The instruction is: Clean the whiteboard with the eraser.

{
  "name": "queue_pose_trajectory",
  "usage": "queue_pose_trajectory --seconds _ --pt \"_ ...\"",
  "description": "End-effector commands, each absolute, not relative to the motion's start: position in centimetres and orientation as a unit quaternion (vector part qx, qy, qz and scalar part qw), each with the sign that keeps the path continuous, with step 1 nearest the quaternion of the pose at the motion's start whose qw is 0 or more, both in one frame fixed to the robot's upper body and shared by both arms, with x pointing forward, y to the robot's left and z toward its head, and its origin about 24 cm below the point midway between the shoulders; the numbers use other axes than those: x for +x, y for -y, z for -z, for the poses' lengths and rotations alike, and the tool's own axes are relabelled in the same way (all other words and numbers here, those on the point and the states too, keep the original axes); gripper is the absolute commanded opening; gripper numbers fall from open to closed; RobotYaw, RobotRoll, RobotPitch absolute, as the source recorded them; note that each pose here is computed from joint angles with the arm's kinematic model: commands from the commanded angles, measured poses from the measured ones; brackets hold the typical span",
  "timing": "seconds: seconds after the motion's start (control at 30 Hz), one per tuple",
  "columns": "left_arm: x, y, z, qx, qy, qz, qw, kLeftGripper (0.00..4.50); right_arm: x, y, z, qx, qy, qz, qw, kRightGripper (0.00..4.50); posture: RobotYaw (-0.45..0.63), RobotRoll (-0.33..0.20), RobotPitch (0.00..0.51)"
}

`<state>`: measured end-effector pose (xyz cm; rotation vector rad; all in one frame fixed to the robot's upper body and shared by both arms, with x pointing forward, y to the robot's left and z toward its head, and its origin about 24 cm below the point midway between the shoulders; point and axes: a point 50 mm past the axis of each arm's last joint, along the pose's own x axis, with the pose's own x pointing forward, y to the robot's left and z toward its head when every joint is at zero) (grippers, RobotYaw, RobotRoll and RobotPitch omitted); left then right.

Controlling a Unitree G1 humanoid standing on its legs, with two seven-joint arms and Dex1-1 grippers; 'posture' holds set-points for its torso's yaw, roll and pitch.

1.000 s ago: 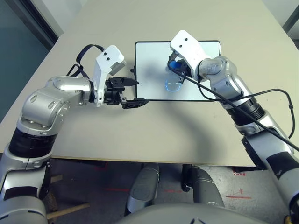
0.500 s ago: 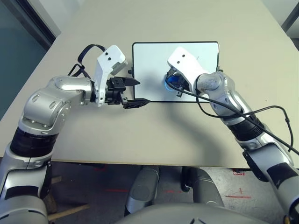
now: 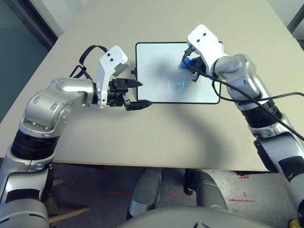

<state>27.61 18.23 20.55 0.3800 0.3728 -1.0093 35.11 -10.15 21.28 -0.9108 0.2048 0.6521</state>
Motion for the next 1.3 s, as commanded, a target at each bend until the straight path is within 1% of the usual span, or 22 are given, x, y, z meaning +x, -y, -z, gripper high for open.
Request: queue_pose_trajectory --seconds 0.03,0.23,0.4,0.53,0.63,0.8,0.93,1.13,1.3 --pt "27.5 -17.9 -20.6 0.184 -0.177 0.484 0.837 4.5 35.3 12.0 -18.5 -0.419 -0.165 -0.287 0.846 0.81 0.18 0.0 0.183" --pt "27.5 -17.9 -20.6 0.184 -0.177 0.485 0.836 4.5 33.7 11.1 -16.7 -0.413 -0.181 -0.32 0.833 0.81 0.18 0.0 0.183" --pt "27.6 -17.9 -20.6 0.185 -0.177 0.485 0.836 4.5 32.0 10.4 -14.7 -0.409 -0.201 -0.354 0.817 0.81 0.18 0.0 0.182" --pt "27.7 -17.9 -20.6 0.186 -0.177 0.484 0.837 4.5 31.3 10.0 -14.2 -0.408 -0.206 -0.367 0.81 0.81 0.18 0.0 0.181" --pt "27.7 -17.9 -20.7 0.186 -0.176 0.485 0.836 4.5 31.7 10.0 -14.7 -0.408 -0.2 -0.361 0.815 0.81 0.18 0.0 0.18" --pt "27.7 -17.9 -20.6 0.186 -0.176 0.485 0.836 4.5 33.4 10.5 -16.8 -0.408 -0.176 -0.329 0.833 0.8 0.18 0.0 0.179" --pt "27.8 -17.9 -20.6 0.186 -0.175 0.485 0.837 4.5 34.3 10.5 -18.2 -0.404 -0.155 -0.312 0.846 0.8 0.18 0.0 0.176" --pt "27.8 -17.9 -20.6 0.186 -0.173 0.484 0.837 4.5 34.5 10.1 -19.0 -0.397 -0.132 -0.308 0.854 0.8 0.18 0.0 0.173" --pt "27.8 -17.9 -20.6 0.186 -0.173 0.484 0.837 4.5 34.2 9.5 -18.6 -0.391 -0.129 -0.32 0.853 0.8 0.18 0.0 0.173"
